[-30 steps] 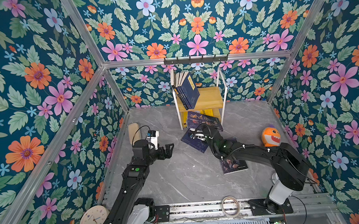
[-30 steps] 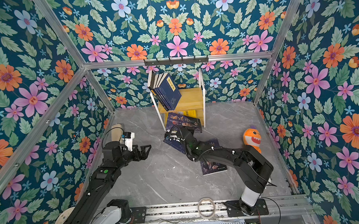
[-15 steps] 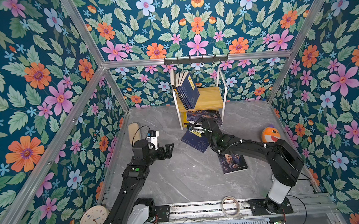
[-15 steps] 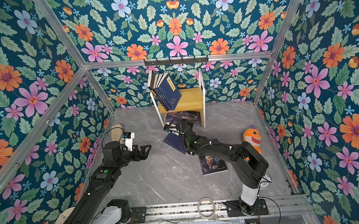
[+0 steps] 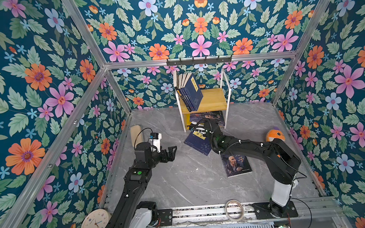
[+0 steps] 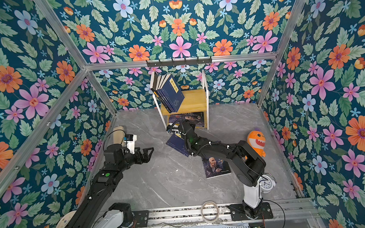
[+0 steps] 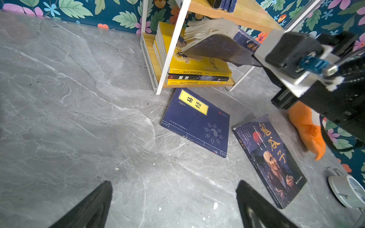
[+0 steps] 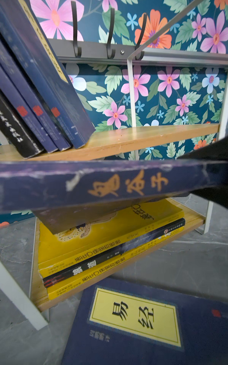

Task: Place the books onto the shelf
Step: 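Lower the purple book flat onto the yellow books on the lower shelf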

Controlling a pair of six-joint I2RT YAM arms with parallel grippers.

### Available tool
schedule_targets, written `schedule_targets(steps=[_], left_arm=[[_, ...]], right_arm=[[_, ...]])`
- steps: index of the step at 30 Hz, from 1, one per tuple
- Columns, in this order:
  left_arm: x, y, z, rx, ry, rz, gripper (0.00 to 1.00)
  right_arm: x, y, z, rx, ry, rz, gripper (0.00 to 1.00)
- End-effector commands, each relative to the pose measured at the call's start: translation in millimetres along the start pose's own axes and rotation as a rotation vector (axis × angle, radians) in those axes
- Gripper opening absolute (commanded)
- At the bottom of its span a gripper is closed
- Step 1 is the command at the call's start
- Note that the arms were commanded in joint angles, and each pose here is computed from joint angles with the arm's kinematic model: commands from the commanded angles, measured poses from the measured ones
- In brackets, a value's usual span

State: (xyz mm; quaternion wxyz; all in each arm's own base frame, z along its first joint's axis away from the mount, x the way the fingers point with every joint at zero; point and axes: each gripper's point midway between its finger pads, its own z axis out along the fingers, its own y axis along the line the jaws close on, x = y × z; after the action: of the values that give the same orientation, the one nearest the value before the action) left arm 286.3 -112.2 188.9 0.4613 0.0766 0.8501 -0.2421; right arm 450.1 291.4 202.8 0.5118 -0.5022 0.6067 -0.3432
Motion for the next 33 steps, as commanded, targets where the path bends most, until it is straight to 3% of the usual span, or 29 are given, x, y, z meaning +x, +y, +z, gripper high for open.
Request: schedule_targets(steps=[1, 10, 33], left_arm=[[-5, 0, -1, -0.007, -0.016, 0.019, 1.0], [-5, 0, 0, -0.008, -0.02, 0.025, 1.0], [-5, 1, 2, -0.013, -0.007, 0.024, 1.0]], right_arm=[[-4, -2, 2, 0.031, -0.02, 0.059, 0.0], [6, 42, 5, -0.08, -0.008, 0.021, 0.0], [-6, 26, 64, -0.077, -0.057, 0.029, 0.0]])
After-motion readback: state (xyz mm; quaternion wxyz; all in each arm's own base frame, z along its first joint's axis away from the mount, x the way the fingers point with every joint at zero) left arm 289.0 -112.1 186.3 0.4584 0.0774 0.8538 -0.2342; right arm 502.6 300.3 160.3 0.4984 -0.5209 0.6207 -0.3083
